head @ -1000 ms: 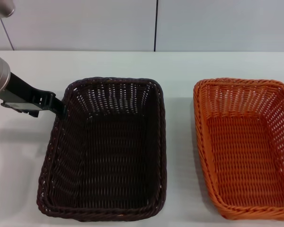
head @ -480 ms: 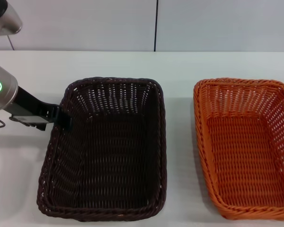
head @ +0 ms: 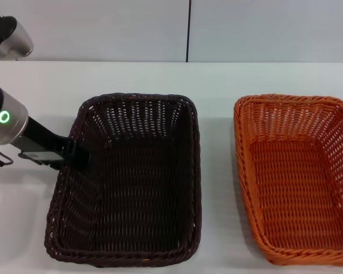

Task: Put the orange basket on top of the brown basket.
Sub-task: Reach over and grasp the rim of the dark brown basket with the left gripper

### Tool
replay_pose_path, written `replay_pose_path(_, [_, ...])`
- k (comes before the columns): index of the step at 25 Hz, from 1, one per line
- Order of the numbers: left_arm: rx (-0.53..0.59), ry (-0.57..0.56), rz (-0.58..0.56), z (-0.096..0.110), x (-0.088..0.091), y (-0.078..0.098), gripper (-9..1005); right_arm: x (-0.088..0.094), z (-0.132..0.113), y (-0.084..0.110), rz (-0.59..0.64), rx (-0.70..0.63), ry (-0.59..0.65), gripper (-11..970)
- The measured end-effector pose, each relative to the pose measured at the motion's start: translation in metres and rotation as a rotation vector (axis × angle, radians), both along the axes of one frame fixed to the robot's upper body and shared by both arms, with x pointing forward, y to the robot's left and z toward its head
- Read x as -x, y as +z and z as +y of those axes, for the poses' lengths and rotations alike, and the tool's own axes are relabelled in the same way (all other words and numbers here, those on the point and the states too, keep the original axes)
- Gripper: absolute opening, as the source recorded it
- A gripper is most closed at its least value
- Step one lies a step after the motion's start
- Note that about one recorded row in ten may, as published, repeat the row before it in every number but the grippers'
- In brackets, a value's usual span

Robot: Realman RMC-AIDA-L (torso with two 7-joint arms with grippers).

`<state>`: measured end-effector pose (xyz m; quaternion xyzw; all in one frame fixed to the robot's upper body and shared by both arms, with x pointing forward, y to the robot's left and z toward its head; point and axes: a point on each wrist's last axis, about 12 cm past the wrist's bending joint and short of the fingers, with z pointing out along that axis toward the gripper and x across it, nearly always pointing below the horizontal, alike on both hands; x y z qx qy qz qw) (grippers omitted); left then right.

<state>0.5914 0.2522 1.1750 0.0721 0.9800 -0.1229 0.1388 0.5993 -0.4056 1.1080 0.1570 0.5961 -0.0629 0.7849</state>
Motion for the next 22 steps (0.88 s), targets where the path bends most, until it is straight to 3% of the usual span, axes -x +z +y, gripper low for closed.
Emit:
replay_pose_path(9, [0.018, 0.01, 0.015, 0.004, -0.001, -0.009, 653, -0.002, 0.0, 0.003, -0.007, 0.005, 0.002, 500])
replay_pose_path(14, [0.017, 0.008, 0.012, 0.005, -0.002, -0.009, 445, -0.003, -0.002, 0.003, 0.001, 0.005, -0.002, 499])
replay_pose_path(17, [0.015, 0.002, 0.002, 0.004, -0.003, -0.006, 216, -0.003, -0.003, 0.003, 0.005, 0.006, -0.003, 499])
replay_pose_path(22, [0.022, -0.007, -0.048, 0.007, -0.005, 0.007, 185, -0.003, -0.003, 0.003, 0.011, 0.004, -0.004, 498])
